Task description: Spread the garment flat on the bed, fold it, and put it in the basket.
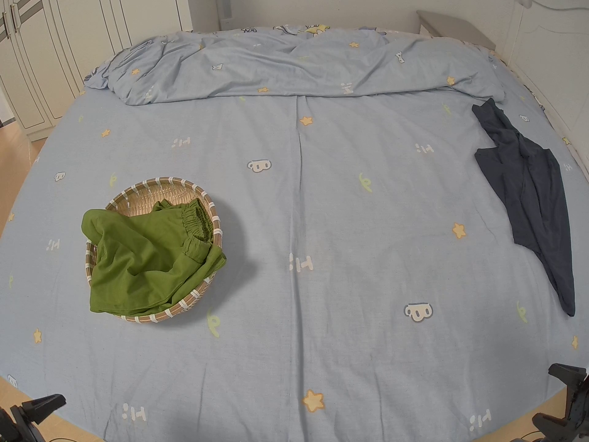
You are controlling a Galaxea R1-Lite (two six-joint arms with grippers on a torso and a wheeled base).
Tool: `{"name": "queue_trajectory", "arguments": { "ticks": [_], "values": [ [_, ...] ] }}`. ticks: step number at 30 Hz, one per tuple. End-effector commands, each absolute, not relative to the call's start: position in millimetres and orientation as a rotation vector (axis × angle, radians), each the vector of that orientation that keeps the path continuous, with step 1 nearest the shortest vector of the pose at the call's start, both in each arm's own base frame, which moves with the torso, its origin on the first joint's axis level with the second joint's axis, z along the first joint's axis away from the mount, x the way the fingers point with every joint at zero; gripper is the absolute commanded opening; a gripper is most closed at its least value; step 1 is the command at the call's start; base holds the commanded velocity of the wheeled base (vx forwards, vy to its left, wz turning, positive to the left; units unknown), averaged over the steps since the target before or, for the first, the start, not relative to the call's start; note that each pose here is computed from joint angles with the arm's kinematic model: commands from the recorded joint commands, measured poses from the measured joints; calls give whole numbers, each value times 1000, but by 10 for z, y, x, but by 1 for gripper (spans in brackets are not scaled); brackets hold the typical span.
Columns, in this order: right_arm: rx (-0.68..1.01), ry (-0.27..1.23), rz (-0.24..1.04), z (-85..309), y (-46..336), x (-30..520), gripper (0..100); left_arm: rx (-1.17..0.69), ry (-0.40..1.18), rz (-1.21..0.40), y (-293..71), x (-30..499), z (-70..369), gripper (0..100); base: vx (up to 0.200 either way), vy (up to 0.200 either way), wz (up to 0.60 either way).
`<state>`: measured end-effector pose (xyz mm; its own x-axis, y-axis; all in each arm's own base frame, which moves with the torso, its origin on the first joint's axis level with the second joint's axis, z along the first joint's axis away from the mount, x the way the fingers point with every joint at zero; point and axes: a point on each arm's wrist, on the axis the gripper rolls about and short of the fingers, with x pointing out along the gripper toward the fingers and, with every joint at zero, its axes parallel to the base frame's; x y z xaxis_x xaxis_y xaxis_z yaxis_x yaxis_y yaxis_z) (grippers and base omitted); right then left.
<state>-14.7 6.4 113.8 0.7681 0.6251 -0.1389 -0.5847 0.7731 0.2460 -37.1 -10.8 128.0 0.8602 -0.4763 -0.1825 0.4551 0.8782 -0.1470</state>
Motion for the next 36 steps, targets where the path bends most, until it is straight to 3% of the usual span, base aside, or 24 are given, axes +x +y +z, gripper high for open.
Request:
{"name": "queue_trajectory", "arguments": {
  "ticks": [1, 4, 13, 14, 19, 24, 36],
  "values": [
    [137, 154, 498, 863, 10, -222, 100, 1, 92, -201, -48, -353, 885, 100, 0, 0, 0],
    [106, 80, 363, 859, -12, -180, 100, 12, 24, -141, -35, -283, 841, 100, 0, 0, 0],
    [93, 70, 212, 840, -37, -165, 100, -36, -23, -63, -17, -238, 801, 100, 0, 0, 0],
    [89, 107, 56, 842, -26, -171, 100, -68, -21, -48, -14, -239, 802, 100, 0, 0, 0],
    [12, 113, -50, 791, 6, -190, 100, -5, -29, -55, -17, -237, 803, 100, 0, 0, 0],
    [0, -2, -17, 762, -4, -230, 100, 83, -4, -51, -13, -229, 759, 100, 0, 0, 0],
    [14, 38, 0, 763, -3, -211, 100, 18, -2, -44, -13, -229, 759, 100, 0, 0, 0]
  ]
}}
